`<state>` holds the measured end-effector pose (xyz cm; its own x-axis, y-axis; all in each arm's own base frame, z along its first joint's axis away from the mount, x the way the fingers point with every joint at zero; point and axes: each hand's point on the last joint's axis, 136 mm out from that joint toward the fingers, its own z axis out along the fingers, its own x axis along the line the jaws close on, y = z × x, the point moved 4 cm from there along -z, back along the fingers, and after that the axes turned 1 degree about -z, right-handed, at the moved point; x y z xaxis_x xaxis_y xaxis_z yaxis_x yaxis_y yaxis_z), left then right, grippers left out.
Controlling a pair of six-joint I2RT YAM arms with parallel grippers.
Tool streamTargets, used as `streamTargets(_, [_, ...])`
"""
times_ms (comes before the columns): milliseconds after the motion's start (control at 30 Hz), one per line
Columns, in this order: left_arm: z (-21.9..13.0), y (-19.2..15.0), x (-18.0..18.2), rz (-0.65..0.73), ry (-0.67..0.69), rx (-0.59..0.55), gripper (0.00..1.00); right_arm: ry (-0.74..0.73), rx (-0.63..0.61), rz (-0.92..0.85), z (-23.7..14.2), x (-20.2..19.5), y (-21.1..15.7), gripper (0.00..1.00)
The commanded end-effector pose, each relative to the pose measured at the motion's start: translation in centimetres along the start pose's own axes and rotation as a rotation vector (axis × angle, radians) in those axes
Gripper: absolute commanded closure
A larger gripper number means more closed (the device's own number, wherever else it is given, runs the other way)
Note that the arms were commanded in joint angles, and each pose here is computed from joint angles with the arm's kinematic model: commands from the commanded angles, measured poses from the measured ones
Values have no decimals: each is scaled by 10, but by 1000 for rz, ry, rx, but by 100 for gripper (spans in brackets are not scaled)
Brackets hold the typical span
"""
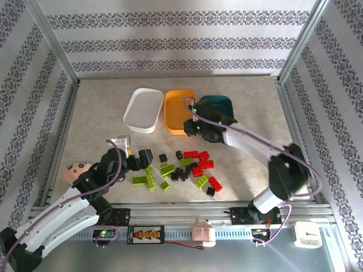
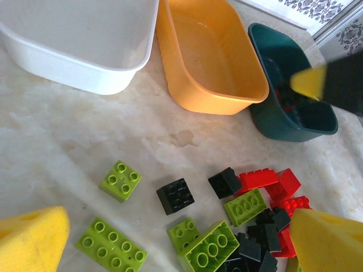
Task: Sort the legos into containers by color
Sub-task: Place the lego in the container.
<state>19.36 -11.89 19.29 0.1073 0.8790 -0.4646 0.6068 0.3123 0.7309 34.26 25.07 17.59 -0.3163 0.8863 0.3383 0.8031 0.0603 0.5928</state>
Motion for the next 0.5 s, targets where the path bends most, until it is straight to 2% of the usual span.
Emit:
streamTargets(0, [-3,-10,16,-14,69,36,1,-24,-37,-23,26,-6,32,83])
streamTargets(100, [-4,-15,21,-18,100,64,1,-63,-24,-8,50,-14,44,83])
streamTargets(167, [-4,-19,25,-23,125,81,1,-93,-11,-1,63,-19,48,79])
streamTargets(233, [-3,-23,28,-27,140,99,0,-113,0,1,71,-21,50,70])
streamTargets(333, [1,-29,30,-31,161,135,2,-126,0,-1,74,-22,55,51])
streamTargets(467, [14,-39,31,-3,185,207,6,-83,-25,-8,58,-13,54,45])
